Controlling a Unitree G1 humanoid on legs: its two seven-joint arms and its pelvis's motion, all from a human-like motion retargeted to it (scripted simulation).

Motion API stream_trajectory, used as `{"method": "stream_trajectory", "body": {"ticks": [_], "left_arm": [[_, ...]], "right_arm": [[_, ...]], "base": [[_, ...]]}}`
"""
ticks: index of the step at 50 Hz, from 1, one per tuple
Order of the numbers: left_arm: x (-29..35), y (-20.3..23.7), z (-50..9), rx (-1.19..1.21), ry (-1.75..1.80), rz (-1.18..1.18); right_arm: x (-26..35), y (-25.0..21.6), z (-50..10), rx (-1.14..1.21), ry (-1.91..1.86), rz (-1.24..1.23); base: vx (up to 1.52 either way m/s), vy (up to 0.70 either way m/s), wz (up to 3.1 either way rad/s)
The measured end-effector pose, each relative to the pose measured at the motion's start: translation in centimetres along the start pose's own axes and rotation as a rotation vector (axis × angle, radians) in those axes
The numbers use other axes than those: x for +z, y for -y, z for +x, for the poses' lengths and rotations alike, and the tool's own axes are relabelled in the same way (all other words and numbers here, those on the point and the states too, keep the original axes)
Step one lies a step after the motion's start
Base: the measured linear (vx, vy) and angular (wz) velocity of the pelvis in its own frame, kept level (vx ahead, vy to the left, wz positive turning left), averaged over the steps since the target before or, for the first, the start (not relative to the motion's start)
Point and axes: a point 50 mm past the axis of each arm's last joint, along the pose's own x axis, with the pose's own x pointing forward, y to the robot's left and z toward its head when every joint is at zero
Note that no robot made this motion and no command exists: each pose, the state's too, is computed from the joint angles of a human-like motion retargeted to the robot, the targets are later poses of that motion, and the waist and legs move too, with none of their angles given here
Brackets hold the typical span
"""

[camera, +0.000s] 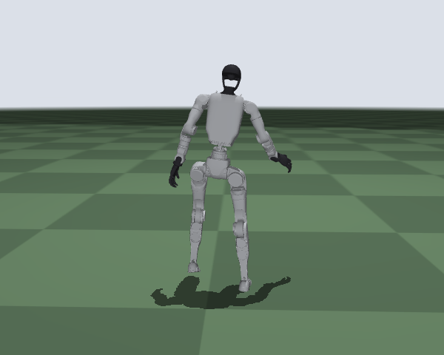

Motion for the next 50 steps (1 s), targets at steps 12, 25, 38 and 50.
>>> {"method": "stream_trajectory", "body": {"ticks": [12, 25, 38, 50], "left_arm": [[1.5, -3.9, 0.7, 0.092, 0.008, -0.041], [14.2, -6.9, 0.6, 0.113, 0.359, 0.226], [23.4, -4.7, -1.9, 0.117, 0.691, 0.166], [9.1, -1.7, 0.6, 0.007, 0.318, 0.164]], "right_arm": [[15.8, 13.5, 1.7, -0.569, 0.568, 0.055], [28.9, 12.8, -6.1, -0.698, 1.191, -0.374], [25.6, -4.2, -3.2, -0.127, 1.149, -0.951], [16.5, -8.1, -3.0, 0.024, 1.038, -1.005]], "base": [[0.42, 0.15, -0.20], [0.39, 0.15, 0.79], [0.40, -0.10, 0.68], [0.48, -0.21, -0.20]]}}
